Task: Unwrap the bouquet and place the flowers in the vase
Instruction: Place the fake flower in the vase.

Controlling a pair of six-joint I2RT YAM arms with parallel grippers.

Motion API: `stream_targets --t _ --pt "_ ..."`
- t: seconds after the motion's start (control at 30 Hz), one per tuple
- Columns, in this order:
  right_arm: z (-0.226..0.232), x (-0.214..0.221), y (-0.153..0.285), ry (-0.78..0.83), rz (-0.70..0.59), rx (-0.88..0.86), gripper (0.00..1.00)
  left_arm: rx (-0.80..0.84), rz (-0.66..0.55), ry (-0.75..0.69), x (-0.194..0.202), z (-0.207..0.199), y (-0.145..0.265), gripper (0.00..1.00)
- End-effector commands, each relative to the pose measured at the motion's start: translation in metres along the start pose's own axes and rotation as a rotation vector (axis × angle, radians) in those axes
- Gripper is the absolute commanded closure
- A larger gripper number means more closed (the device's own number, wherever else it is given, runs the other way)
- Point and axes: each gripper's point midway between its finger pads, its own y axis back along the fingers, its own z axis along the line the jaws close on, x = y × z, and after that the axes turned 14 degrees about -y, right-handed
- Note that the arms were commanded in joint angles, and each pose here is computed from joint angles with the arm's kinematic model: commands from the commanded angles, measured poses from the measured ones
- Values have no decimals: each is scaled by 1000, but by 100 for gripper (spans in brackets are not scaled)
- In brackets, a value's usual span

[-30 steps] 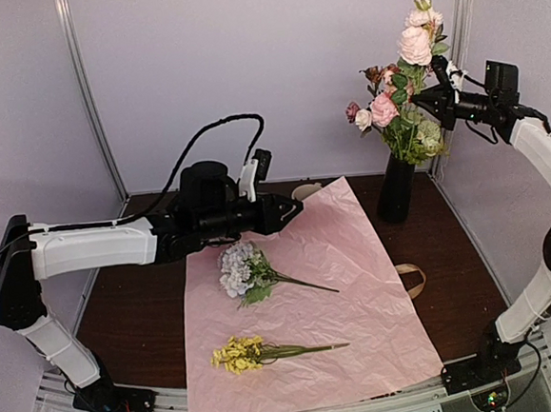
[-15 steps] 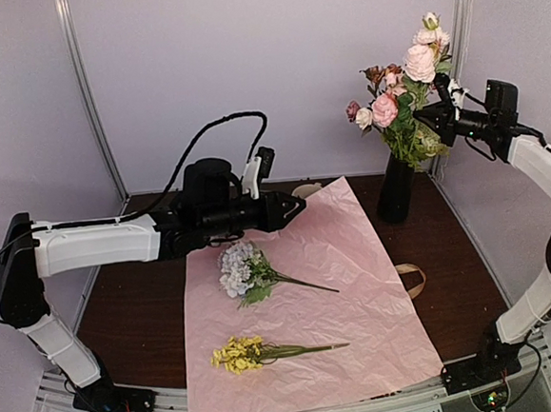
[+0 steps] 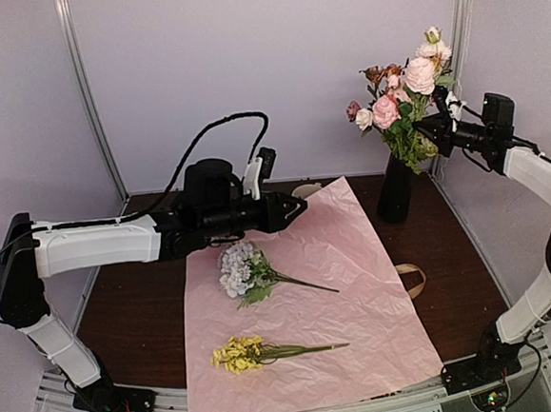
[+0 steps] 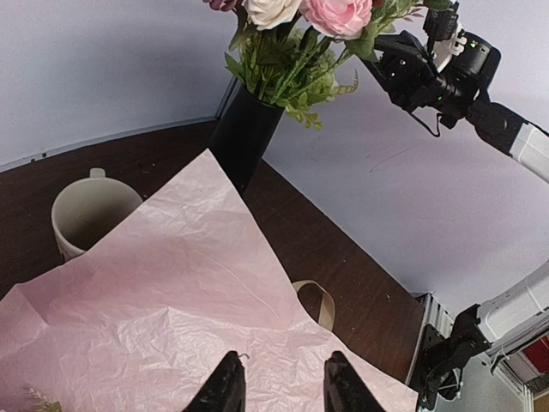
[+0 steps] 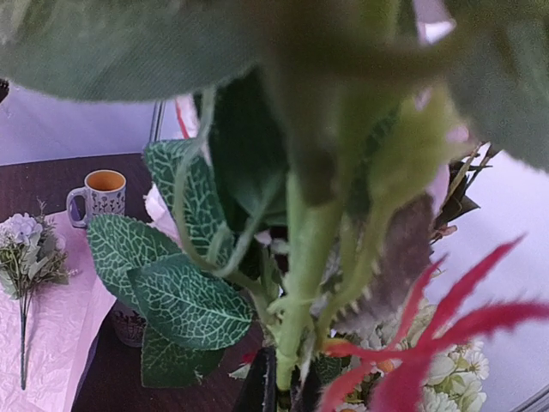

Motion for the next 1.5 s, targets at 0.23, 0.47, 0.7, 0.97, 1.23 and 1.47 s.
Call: stream_targets --t 0.23,0.47,0.7,0.97,1.23,1.47 --pt "-13 31 -4 -82 51 39 99 30 -54 -8 -13 -10 2 66" --pt "-10 47 -4 -112 84 31 92 34 -52 -7 -10 -12 3 66" --pt "10 4 13 -78 31 23 70 35 -55 -10 -9 -12 3 66" --pt "10 -21 16 -106 -4 22 61 46 -58 -2 -6 -13 3 66" --pt "10 -20 14 -121 -7 9 76 42 -59 -4 -5 -13 6 66" --pt "7 -9 9 -144 9 0 88 41 -59 -1 -6 -13 6 66"
